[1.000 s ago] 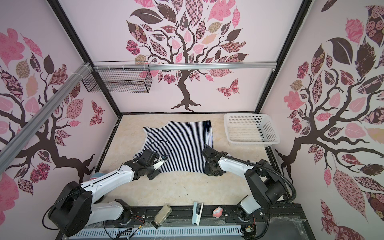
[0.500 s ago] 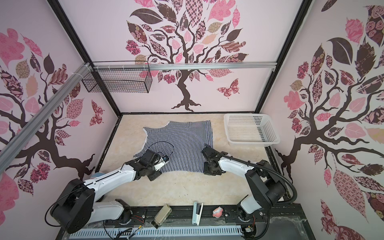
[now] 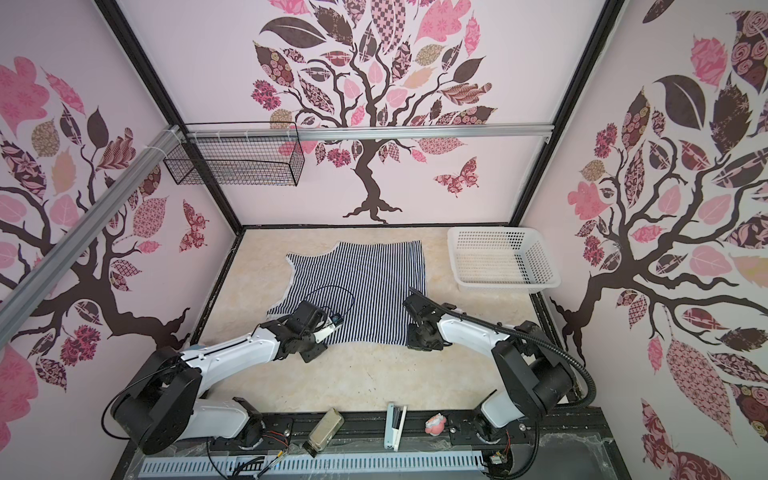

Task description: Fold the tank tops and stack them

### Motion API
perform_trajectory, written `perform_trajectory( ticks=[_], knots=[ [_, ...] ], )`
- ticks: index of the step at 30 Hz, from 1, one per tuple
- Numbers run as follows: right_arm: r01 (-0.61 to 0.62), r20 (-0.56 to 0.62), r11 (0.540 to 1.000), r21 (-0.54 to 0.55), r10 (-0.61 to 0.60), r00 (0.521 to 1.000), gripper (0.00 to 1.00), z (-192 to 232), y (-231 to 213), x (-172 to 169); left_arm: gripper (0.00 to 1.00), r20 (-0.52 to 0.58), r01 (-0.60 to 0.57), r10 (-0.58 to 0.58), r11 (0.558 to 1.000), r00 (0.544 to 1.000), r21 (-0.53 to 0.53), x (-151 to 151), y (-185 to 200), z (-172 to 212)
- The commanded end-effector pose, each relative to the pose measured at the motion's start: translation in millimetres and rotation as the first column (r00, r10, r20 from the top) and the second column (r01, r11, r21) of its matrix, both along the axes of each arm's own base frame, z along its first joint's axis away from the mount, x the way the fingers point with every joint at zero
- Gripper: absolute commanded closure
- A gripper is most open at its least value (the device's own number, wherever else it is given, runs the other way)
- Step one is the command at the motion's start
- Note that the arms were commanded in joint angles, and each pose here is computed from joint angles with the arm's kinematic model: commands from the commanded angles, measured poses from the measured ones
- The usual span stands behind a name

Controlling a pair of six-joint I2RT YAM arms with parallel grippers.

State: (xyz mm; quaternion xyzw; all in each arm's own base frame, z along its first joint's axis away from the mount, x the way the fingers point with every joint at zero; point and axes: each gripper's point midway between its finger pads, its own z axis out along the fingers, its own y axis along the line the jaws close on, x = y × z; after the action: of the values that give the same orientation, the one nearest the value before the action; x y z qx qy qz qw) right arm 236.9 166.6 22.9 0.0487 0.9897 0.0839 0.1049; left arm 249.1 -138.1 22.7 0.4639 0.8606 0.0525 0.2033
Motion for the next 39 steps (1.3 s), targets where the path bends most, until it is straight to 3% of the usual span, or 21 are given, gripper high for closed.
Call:
perform_trajectory(
  ticks=[1, 6, 21, 39],
  knots=[
    [0.001, 0.016, 1.000, 0.008, -0.001, 1.000, 1.00, 11, 1, 1, 0.50, 0.016, -0.018, 0.017, 0.999, 1.000, 0.034, 6, 4, -3],
    [0.000, 0.020, 1.000, 0.009, -0.001, 1.000, 1.00, 14, 0, 1, 0.55, 0.012, -0.022, 0.021, 0.999, 1.000, 0.031, 5, 4, -4],
    [-0.004, 0.046, 0.998, 0.057, 0.002, 0.999, 1.00, 32, 5, 0, 0.87, -0.036, 0.028, -0.030, 0.999, 0.999, -0.042, -11, -6, 10],
    [-0.030, 0.080, 0.979, 0.202, 0.014, 0.997, 1.00, 70, 2, -34, 0.89, -0.114, 0.080, -0.092, 0.991, 0.989, -0.104, -52, -1, 32]
  ],
)
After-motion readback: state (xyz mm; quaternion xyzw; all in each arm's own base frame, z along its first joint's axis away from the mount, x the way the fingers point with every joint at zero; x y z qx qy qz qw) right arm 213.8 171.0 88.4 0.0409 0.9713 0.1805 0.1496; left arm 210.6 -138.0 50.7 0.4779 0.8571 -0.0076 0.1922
